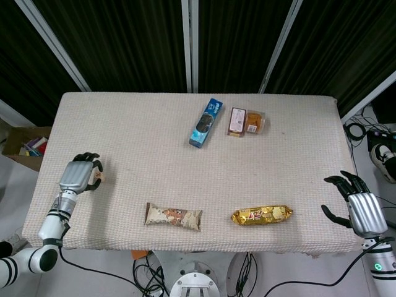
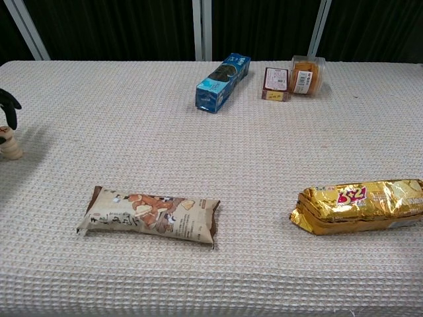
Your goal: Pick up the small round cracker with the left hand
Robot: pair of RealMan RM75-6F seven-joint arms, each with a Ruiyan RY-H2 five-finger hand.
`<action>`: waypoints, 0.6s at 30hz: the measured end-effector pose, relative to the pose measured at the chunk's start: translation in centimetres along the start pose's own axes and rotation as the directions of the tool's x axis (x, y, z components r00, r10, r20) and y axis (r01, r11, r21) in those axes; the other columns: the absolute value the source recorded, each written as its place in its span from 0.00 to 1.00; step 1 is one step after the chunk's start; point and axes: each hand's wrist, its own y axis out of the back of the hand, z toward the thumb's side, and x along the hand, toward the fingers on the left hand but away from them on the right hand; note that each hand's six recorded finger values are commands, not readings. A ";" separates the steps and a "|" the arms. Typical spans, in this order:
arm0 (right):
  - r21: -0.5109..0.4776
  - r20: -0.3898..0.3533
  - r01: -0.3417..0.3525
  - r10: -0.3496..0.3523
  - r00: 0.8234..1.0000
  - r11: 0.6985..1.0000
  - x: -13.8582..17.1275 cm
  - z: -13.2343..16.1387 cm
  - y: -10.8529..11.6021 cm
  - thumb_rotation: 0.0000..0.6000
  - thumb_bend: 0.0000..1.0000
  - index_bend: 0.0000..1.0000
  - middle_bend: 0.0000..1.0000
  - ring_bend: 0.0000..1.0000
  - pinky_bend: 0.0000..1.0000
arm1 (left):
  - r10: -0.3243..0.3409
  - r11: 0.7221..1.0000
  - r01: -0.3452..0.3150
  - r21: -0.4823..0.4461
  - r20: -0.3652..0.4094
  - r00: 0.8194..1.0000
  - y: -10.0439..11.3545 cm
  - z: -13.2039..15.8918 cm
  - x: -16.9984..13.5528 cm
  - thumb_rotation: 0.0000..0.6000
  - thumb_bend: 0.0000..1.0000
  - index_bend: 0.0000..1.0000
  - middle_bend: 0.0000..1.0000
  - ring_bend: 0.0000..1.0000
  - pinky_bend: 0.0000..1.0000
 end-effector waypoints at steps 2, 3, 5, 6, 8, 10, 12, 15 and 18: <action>-0.001 0.001 -0.001 0.001 1.000 1.000 0.0 0.0 0.0 1.00 0.20 0.27 0.27 0.11 0.20 | -0.001 1.000 0.001 -0.001 -0.002 1.000 0.0 0.0 0.0 1.00 0.36 0.48 0.17 0.11 0.15; -0.001 0.002 -0.002 0.002 1.000 1.000 0.0 0.0 -0.1 1.00 0.20 0.27 0.27 0.11 0.20 | -0.002 1.000 0.002 -0.002 -0.003 1.000 0.0 0.0 0.0 1.00 0.36 0.48 0.17 0.11 0.15; -0.003 0.004 -0.004 0.004 1.000 1.000 0.0 -0.1 -0.1 1.00 0.20 0.27 0.27 0.11 0.20 | -0.005 1.000 0.005 -0.002 -0.005 1.000 -0.1 0.0 0.0 1.00 0.36 0.48 0.16 0.11 0.15; -0.003 0.004 -0.005 0.005 1.000 1.000 0.0 -0.1 -0.2 1.00 0.20 0.27 0.27 0.11 0.20 | -0.007 1.000 0.007 -0.002 -0.006 1.000 -0.2 0.0 0.1 1.00 0.36 0.47 0.16 0.11 0.15; -0.003 0.005 -0.007 0.007 1.000 1.000 0.0 -0.1 -0.3 1.00 0.20 0.27 0.27 0.11 0.20 | -0.011 1.000 0.011 0.000 -0.009 1.000 -0.3 -0.1 0.1 1.00 0.36 0.47 0.16 0.11 0.15; -0.004 0.007 -0.008 0.008 1.000 1.000 0.0 -0.2 -0.3 1.00 0.20 0.27 0.27 0.11 0.20 | -0.013 1.000 0.013 0.001 -0.010 1.000 -0.3 -0.1 0.1 1.00 0.36 0.47 0.16 0.11 0.15; -0.004 0.008 -0.007 0.007 1.000 1.000 0.0 -0.2 -0.3 1.00 0.20 0.27 0.27 0.11 0.20 | -0.013 1.000 0.013 0.001 -0.011 1.000 -0.3 -0.1 0.1 1.00 0.36 0.47 0.16 0.11 0.15; -0.003 0.009 -0.006 0.006 1.000 1.000 0.1 -0.2 -0.3 1.00 0.20 0.27 0.27 0.11 0.20 | -0.013 1.000 0.013 -0.001 -0.012 1.000 -0.3 -0.1 0.1 1.00 0.36 0.46 0.16 0.11 0.15; -0.004 0.008 -0.006 0.006 1.000 1.000 0.1 -0.2 -0.3 1.00 0.20 0.27 0.27 0.11 0.20 | -0.017 1.000 0.017 -0.001 -0.013 1.000 -0.3 -0.2 0.1 1.00 0.35 0.46 0.16 0.11 0.15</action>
